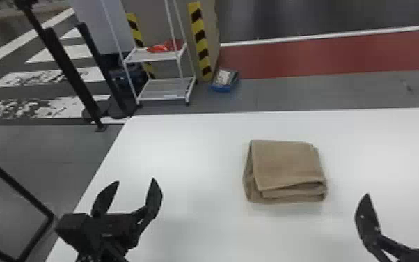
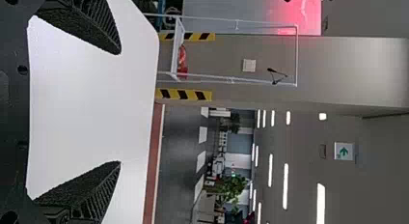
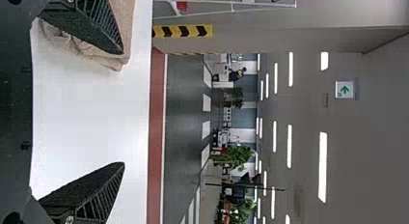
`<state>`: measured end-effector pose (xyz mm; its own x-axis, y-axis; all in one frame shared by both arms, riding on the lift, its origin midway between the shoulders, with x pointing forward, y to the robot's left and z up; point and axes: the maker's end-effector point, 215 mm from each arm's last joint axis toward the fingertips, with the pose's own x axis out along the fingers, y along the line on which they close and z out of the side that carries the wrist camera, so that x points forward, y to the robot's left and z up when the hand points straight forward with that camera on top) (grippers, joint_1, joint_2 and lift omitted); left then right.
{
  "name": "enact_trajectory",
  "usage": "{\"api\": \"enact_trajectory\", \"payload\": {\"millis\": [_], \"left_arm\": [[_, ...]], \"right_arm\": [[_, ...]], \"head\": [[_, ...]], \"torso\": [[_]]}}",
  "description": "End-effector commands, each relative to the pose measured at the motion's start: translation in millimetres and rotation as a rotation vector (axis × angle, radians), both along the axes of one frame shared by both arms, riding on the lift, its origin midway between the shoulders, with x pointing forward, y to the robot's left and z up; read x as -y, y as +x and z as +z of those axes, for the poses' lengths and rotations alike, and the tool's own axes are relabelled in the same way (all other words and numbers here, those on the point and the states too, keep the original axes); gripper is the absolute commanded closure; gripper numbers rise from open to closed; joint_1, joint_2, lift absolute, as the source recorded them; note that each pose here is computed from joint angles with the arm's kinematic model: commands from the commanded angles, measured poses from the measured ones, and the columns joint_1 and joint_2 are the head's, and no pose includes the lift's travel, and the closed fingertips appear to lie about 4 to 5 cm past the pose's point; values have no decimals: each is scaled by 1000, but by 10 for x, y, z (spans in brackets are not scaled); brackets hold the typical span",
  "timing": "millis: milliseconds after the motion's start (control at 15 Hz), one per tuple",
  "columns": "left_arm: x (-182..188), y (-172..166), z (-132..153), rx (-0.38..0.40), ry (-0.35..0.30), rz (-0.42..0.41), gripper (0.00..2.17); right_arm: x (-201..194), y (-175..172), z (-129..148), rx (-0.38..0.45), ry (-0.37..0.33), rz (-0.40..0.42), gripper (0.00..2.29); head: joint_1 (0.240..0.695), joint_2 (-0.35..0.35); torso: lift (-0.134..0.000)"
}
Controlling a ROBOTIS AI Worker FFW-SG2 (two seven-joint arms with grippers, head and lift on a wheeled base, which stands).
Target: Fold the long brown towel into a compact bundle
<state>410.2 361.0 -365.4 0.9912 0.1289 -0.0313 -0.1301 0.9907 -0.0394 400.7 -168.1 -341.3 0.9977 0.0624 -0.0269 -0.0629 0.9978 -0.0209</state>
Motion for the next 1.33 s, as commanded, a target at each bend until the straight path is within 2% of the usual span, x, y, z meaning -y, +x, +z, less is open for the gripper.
{"api": "enact_trajectory", "payload": {"millis": [0,933,1267], "left_arm": [[38,1,0,0,0,-5,56],[38,-9,2,0,-1,-3,56],[48,-12,1,-1,-3,-4,56]], "right_arm": [[-18,11,0,-1,1,3,49],[-37,18,-15,-5,0,8,60],[-23,15,-90,-30,11,3,60]], "head": [[695,265],[695,264],[695,262]], "torso": [[-119],[-119],[-119]]}}
